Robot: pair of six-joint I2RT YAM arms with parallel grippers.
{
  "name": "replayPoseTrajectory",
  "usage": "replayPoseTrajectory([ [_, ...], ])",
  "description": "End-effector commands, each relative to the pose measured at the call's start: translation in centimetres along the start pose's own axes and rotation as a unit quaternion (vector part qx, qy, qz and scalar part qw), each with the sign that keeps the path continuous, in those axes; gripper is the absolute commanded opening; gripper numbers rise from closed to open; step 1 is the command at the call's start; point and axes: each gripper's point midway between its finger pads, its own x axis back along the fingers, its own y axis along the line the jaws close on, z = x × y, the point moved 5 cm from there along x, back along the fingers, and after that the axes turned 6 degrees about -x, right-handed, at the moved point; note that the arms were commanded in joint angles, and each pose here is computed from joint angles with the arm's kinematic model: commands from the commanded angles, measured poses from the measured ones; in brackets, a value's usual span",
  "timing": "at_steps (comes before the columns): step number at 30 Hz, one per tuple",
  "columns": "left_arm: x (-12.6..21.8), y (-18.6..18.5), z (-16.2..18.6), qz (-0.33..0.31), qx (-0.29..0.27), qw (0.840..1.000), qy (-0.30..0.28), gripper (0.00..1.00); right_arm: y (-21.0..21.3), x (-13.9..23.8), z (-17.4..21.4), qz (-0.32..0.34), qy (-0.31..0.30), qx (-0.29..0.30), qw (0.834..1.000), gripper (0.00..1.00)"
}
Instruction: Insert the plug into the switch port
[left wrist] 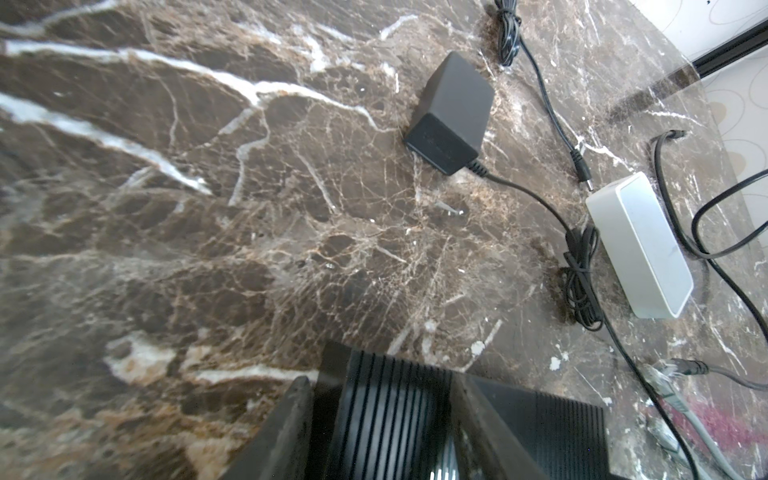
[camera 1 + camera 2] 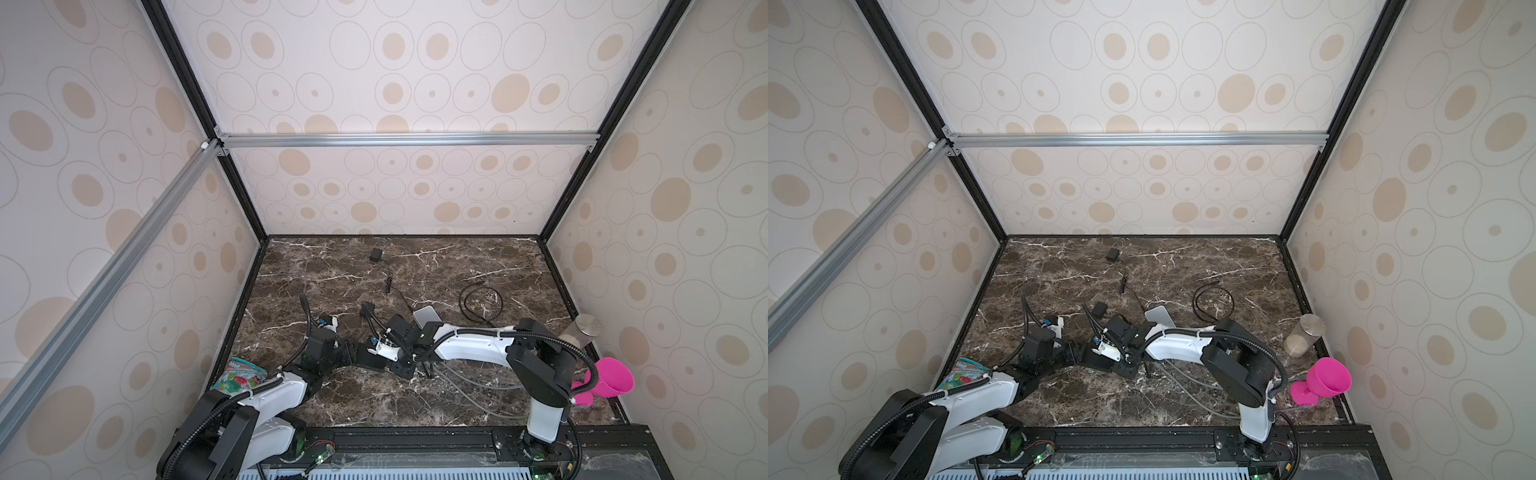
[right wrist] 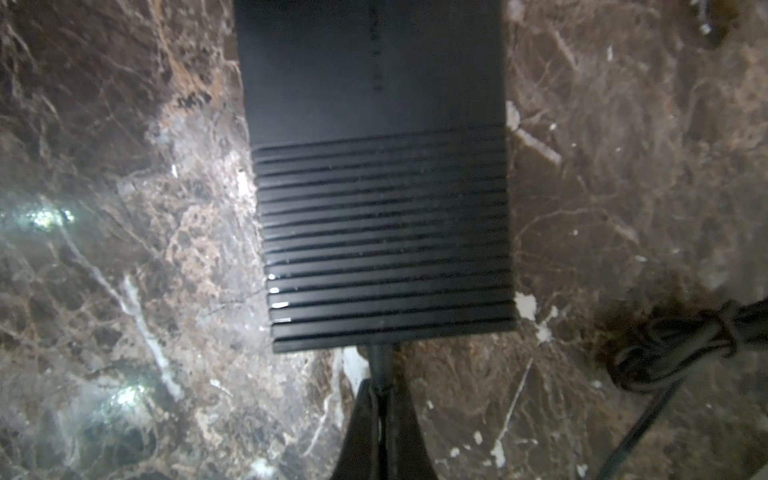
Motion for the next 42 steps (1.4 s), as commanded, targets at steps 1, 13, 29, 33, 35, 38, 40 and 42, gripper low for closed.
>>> replayPoseTrajectory([
  [1,0.1,-2.1,3.5,0.076,0.001,0.993,0.085,0.52,0.6,2.3,-9.1,-0.021,-0.188,0.016,0.982,0.0],
  [13,0.1,-3.6,5.0,0.095,0.002,0.992,0.088,0.52,0.8,4.2,-13.4,-0.037,-0.24,0.009,0.97,0.0],
  [29,0.2,-5.6,4.1,0.11,-0.025,0.99,0.083,0.54,1.4,3.3,-10.6,-0.052,-0.211,0.004,0.976,0.0],
  [33,0.5,-5.5,3.5,0.086,-0.057,0.991,0.086,0.55,1.4,2.8,-7.2,-0.041,-0.164,0.037,0.985,0.0],
  [35,0.7,-5.4,3.1,0.079,-0.068,0.991,0.082,0.56,1.3,2.7,-5.4,-0.035,-0.143,0.05,0.988,0.17],
  [38,0.8,-5.2,3.1,0.075,-0.069,0.991,0.082,0.56,1.0,3.1,-3.5,-0.027,-0.131,0.054,0.99,0.38],
  [40,0.9,-5.1,3.1,0.076,-0.066,0.992,0.082,0.56,0.9,3.3,-2.6,-0.025,-0.127,0.051,0.99,0.41],
  [42,1.1,-5.1,3.2,0.08,-0.064,0.991,0.083,0.56,0.9,3.5,-2.0,-0.025,-0.126,0.048,0.991,0.44],
])
